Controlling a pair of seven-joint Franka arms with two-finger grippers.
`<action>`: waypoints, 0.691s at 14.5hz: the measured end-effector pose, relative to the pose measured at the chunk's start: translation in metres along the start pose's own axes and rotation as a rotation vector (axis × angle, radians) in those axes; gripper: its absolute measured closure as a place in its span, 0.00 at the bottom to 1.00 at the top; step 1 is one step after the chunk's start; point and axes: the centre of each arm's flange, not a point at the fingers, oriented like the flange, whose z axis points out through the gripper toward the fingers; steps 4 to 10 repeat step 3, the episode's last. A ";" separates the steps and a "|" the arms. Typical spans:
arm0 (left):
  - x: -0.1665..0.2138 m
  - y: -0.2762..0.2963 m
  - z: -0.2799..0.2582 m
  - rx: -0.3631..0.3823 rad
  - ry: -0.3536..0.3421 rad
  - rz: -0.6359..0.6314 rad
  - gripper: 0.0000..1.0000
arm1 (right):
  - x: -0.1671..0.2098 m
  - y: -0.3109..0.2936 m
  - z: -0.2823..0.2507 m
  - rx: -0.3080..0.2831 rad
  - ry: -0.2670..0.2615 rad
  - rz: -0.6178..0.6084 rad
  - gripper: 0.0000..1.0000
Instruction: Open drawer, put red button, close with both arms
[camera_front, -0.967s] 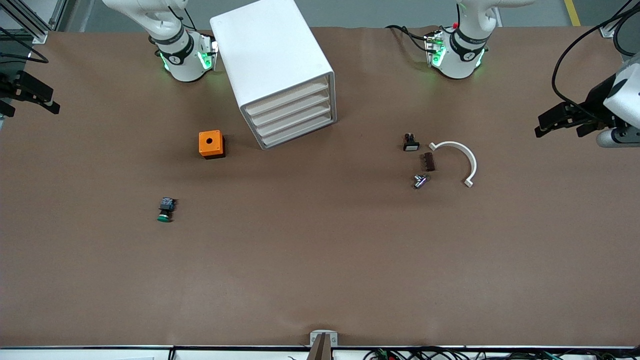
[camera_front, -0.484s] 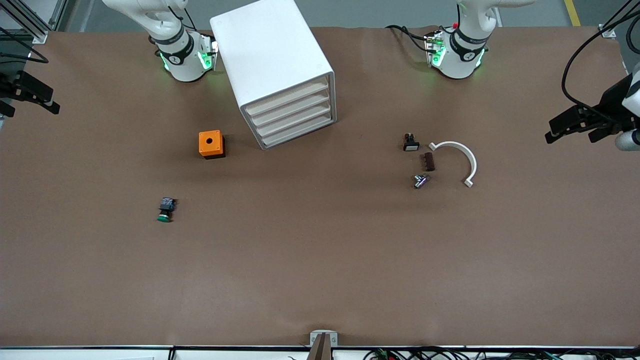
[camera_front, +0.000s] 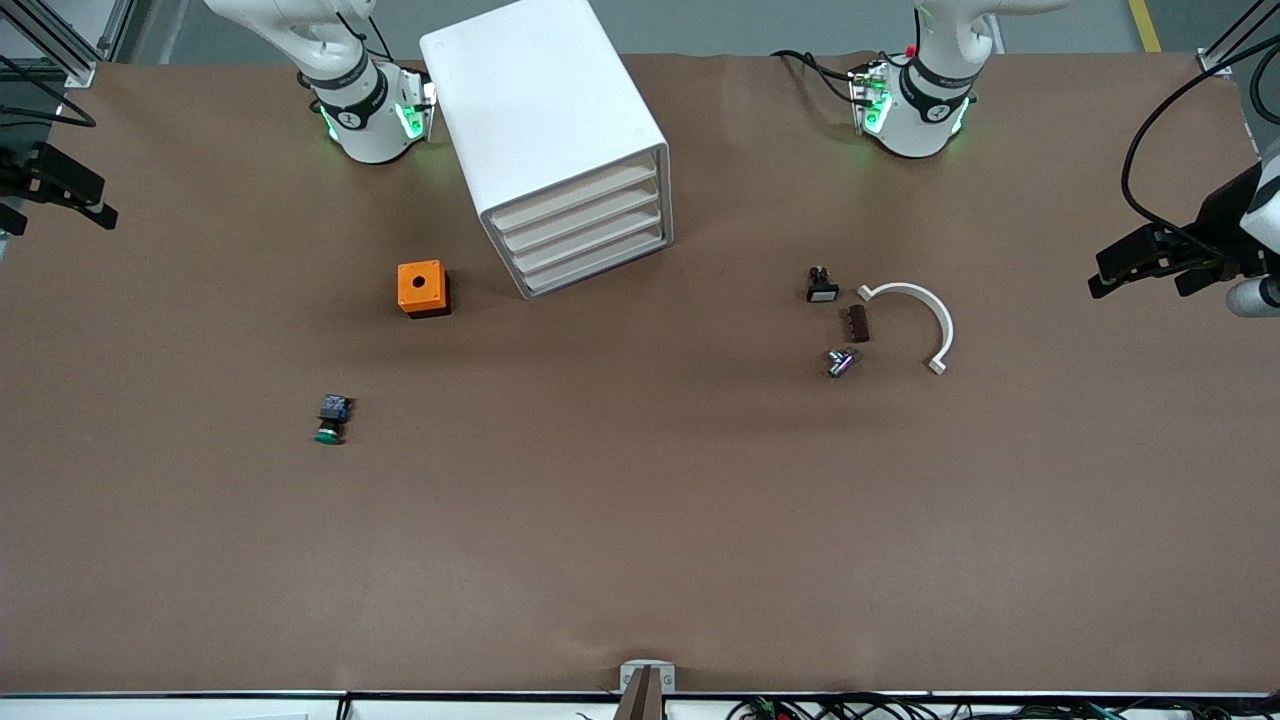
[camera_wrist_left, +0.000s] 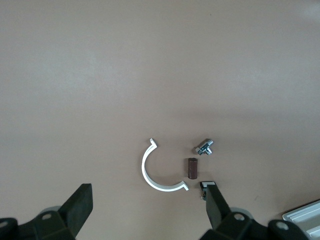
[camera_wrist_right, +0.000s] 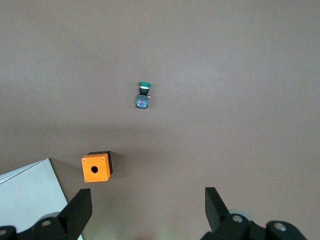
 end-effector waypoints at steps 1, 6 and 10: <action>0.000 0.000 0.000 0.000 0.000 0.000 0.00 | 0.000 0.000 0.000 -0.002 0.002 0.000 0.00; 0.000 0.001 0.000 0.000 0.000 0.001 0.00 | 0.000 0.000 0.000 -0.003 0.003 -0.001 0.00; 0.000 0.001 0.000 0.000 0.000 0.001 0.00 | 0.000 0.000 0.000 -0.003 0.003 -0.001 0.00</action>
